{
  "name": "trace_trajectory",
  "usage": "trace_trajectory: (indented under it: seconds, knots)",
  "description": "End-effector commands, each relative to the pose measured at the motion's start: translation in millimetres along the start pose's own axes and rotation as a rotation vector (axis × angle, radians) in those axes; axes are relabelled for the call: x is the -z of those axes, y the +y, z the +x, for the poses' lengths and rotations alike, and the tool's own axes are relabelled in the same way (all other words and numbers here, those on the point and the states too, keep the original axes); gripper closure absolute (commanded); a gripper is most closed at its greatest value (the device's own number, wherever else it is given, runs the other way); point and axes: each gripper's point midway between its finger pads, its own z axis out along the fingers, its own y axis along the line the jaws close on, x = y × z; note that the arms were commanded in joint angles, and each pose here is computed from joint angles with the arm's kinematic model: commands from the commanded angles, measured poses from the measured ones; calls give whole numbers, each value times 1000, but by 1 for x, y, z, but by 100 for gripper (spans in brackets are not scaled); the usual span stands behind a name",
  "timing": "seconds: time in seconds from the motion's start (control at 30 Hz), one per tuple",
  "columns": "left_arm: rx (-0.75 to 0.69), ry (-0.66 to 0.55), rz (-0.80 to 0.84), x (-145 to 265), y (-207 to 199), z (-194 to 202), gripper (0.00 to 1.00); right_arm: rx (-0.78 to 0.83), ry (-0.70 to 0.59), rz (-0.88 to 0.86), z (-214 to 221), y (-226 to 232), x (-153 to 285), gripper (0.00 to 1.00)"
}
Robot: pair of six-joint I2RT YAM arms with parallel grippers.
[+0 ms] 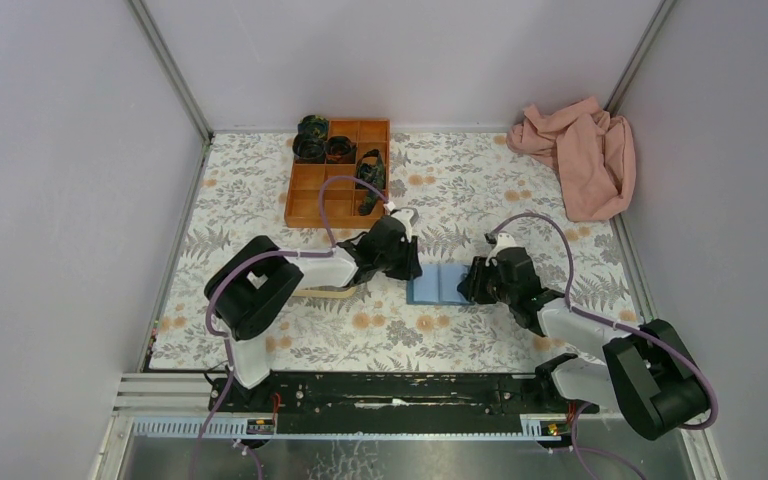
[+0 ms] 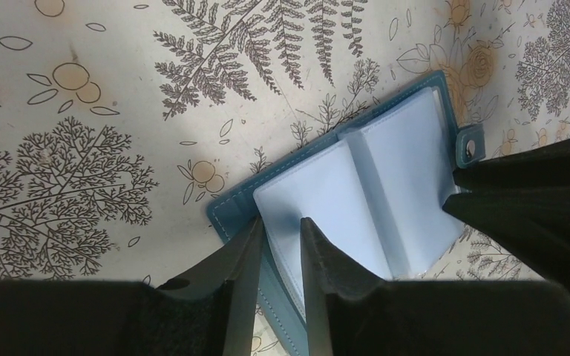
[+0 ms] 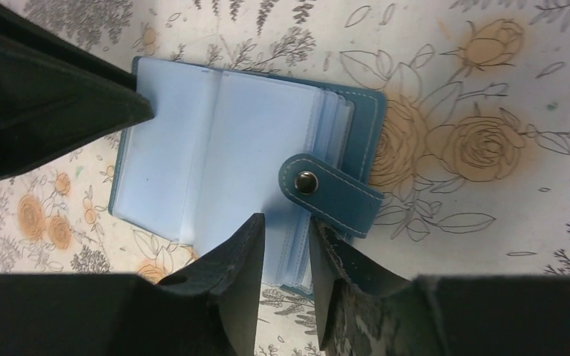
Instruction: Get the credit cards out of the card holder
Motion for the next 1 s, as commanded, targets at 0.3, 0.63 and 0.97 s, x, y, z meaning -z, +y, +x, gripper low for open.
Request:
trace_trajectory:
  seconds: [0.3,0.63,0.97]
  knots:
    - [18,52,49,-8,-8,6,71,69,-89,-351,-19,64,14,61]
    - [24,54,66,-8,-11,7,71,75,-149,-518,-24,90,30,58]
    - [4,-93,75,20,-17,-19,71,55,-108,-506,-17,88,23,55]
